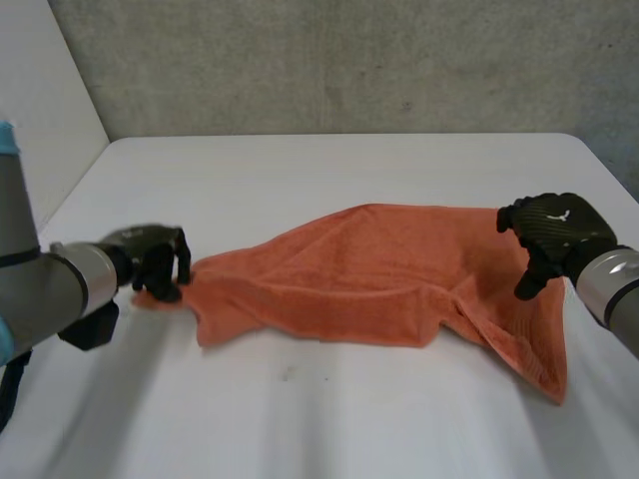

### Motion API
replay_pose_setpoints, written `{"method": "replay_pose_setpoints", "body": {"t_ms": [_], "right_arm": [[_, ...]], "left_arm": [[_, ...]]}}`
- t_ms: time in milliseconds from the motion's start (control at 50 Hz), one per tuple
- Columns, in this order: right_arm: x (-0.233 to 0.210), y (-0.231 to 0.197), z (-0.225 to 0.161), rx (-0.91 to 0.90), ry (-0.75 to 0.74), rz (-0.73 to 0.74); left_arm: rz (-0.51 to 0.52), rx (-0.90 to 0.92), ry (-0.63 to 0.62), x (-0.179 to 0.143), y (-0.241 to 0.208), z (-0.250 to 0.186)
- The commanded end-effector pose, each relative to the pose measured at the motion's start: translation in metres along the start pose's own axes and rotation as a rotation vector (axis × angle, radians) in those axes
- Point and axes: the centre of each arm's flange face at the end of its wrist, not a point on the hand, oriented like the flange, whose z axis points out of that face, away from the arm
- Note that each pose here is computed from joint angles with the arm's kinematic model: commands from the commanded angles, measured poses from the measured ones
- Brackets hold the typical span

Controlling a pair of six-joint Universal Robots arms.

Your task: Fold the laundry

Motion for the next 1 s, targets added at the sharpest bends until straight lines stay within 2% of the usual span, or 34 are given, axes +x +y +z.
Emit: {"method": "replay_pose_setpoints", "body": {"t_ms": [20, 120, 260, 440, 520, 760, 860, 1000], "right_arm": [[0.007, 0.000, -0.005, -0.083, -0.041, 0.052], [0.005, 0.001, -0.008, -0.130, -0.113, 0.165], [0.001, 0.002, -0.008, -0.127, -0.148, 0.185], [-0.001, 0.003, -0.009, -0.131, -0.149, 0.179], [-0.003, 0.007, -0.008, -0.142, -0.156, 0.183], [-0.005, 0.010, -0.006, -0.144, -0.156, 0.180], [-0.006, 0.013, -0.006, -0.152, -0.160, 0.175], [-0.008, 0.016, -0.005, -0.164, -0.166, 0.171]], "left_arm": [[0.039, 0.196, 0.003, 0.008, -0.033, -0.027], [0.080, 0.165, 0.009, 0.011, -0.021, -0.027], [0.228, 0.069, 0.017, 0.015, 0.010, -0.026], [0.216, 0.160, -0.007, 0.013, -0.007, -0.026], [0.172, 0.186, -0.014, 0.011, -0.014, -0.018], [0.126, 0.013, -0.004, 0.006, 0.023, 0.018], [0.117, -0.063, -0.043, 0.002, 0.044, 0.032], [0.119, -0.055, -0.051, 0.001, 0.049, 0.041]]}}
